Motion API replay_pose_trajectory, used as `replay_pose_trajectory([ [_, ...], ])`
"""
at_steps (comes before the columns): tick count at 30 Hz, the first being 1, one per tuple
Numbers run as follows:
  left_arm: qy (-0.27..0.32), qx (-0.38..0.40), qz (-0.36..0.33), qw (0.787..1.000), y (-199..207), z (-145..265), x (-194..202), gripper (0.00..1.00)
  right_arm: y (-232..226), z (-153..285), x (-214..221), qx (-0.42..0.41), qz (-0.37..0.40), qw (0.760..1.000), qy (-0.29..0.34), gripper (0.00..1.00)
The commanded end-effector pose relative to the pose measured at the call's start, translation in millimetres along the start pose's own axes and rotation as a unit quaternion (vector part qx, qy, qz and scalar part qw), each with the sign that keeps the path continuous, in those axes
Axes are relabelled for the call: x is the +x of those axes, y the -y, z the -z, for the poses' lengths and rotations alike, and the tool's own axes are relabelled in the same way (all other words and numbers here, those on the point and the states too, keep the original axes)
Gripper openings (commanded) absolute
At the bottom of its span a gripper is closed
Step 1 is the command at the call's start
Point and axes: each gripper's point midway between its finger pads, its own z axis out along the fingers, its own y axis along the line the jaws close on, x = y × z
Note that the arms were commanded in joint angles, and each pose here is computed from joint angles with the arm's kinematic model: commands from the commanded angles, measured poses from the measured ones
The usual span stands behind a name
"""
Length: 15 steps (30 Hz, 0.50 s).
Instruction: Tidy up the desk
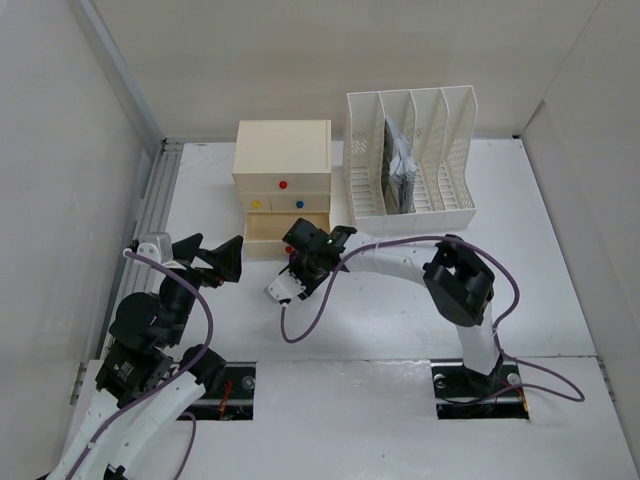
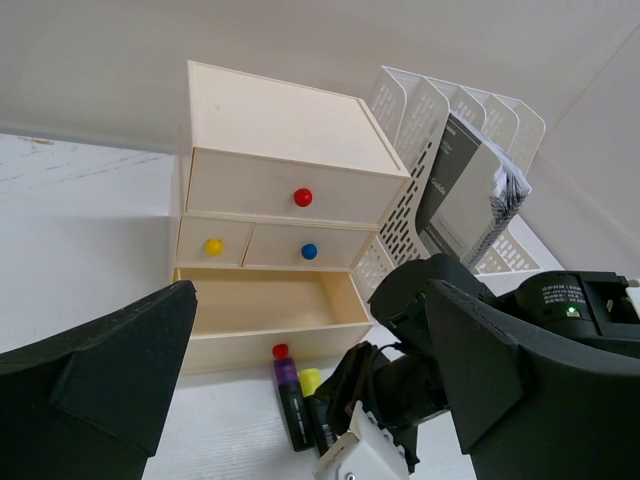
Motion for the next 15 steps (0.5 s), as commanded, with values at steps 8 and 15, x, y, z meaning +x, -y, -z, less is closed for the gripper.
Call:
replay_pose_trajectory([
  [8,0.012,0.005,-0.003,1.0,2,-2,-6,0.98,3,-9,-10,-0.02,0.057,0.998,0.02,0.45],
  [15,0.012,0.005,-0.003,1.0,2,-2,-6,0.98,-3,-22,-10,-0.042,0.067,0.997,0.026,0.45],
])
